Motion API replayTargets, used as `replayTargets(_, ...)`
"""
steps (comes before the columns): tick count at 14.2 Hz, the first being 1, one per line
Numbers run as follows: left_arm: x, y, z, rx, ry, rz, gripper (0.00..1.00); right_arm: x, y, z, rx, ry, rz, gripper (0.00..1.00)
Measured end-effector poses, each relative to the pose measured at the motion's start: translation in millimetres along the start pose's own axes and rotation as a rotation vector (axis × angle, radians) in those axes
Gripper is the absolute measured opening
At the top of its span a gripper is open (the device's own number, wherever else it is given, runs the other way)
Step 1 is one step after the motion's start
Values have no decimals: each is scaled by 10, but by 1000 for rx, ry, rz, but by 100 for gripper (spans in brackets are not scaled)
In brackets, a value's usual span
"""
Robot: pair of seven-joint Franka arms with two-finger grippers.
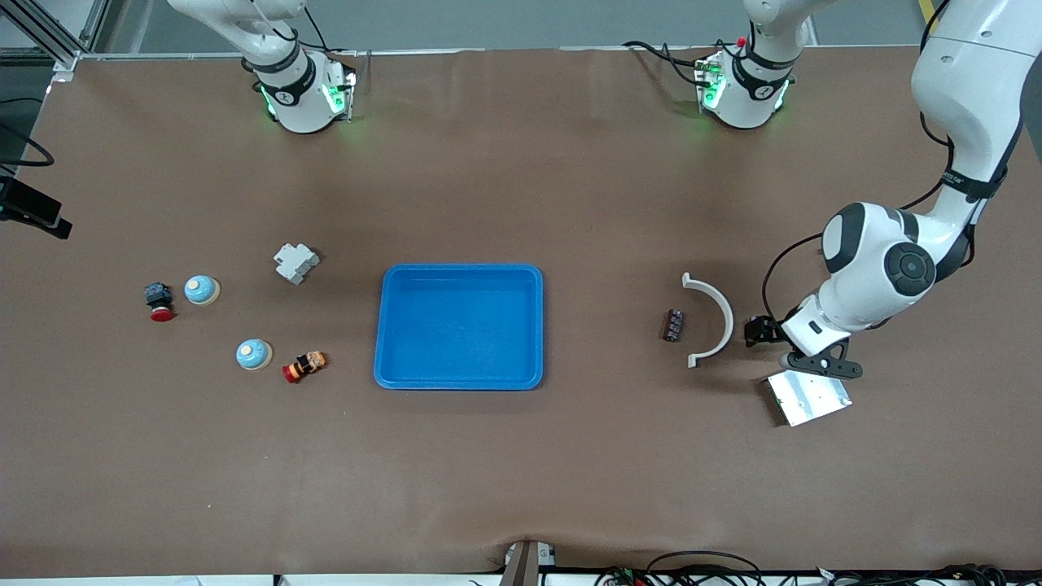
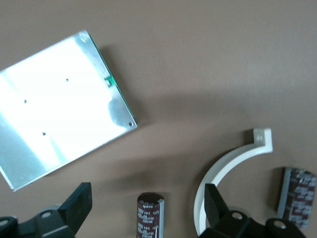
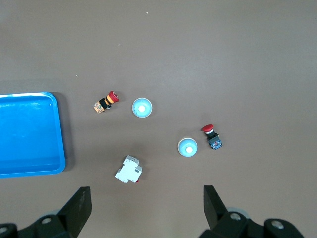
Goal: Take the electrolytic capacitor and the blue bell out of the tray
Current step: 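Open the left gripper and raise it off the capacitor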
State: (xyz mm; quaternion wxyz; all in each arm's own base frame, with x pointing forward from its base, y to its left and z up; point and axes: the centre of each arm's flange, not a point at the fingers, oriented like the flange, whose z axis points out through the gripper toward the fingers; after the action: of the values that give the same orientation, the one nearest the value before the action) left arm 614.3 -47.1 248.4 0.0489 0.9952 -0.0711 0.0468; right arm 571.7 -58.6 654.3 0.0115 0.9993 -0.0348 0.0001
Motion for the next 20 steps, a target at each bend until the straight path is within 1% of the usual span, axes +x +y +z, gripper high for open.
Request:
replayTargets(8,140,-35,-516,52,58,-14,100,12,-40,-10,13,10,-6,100)
replayTargets(13,196,-103,-927,101,29,-25,100,14,-41,-12,14,13,-6,100)
replayTargets(18,130,-105,-1346,168,2,-42,100,15,-43,-14,14,14,-6,100)
replayTargets(20,105,-141,-1486,160,4,-87,100,15,-43,-14,14,14,-6,100)
